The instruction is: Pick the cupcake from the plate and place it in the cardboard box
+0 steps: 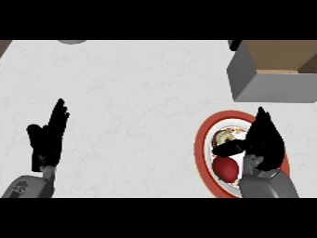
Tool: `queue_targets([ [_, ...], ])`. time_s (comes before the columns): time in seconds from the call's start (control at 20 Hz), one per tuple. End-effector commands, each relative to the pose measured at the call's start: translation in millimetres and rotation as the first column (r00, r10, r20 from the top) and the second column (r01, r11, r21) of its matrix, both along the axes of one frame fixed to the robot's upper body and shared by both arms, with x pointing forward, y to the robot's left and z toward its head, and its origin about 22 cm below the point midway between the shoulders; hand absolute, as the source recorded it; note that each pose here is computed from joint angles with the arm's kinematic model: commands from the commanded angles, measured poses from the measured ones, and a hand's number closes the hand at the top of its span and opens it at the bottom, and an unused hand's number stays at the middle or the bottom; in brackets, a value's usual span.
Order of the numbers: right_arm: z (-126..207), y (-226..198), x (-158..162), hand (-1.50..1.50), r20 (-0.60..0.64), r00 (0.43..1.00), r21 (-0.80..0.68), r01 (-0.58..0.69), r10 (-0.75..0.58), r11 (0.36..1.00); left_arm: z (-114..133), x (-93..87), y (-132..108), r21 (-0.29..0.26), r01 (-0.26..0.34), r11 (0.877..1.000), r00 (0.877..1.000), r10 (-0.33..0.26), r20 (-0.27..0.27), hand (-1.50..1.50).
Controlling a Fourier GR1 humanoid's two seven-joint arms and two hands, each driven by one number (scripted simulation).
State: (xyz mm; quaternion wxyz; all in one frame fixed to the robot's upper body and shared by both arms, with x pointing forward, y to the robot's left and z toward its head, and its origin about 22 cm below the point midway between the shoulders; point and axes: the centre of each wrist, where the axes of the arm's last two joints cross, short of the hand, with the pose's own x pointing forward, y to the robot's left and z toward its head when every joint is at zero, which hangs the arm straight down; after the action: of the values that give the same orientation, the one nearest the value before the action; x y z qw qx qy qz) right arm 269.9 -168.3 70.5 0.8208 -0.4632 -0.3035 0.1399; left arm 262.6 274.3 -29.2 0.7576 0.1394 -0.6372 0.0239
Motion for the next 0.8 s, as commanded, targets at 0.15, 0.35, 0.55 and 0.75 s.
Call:
queue_targets([
  [0.15,4,7,16,-1.5,-0.148,0.975,-0.002,0.166,-0.164,0.986,4,2.4,0,0.014,0.003,1.0,1.0,-0.003,0.002,0.0],
  [0.35,-12,11,17,-1.5,-0.169,0.97,-0.005,0.178,-0.176,0.984,6,8.0,1,0.005,-0.001,1.0,1.0,0.001,0.017,0.0],
  [0.55,-5,5,21,-1.5,-0.181,0.968,0.008,0.18,-0.176,0.984,-6,3.7,-6,-0.016,-0.002,1.0,1.0,0.002,-0.003,0.0],
  [0.75,-20,17,13,-1.5,-0.179,0.971,0.016,0.164,-0.158,0.986,-7,1.3,2,-0.018,-0.007,1.0,1.0,0.006,-0.012,0.0],
])
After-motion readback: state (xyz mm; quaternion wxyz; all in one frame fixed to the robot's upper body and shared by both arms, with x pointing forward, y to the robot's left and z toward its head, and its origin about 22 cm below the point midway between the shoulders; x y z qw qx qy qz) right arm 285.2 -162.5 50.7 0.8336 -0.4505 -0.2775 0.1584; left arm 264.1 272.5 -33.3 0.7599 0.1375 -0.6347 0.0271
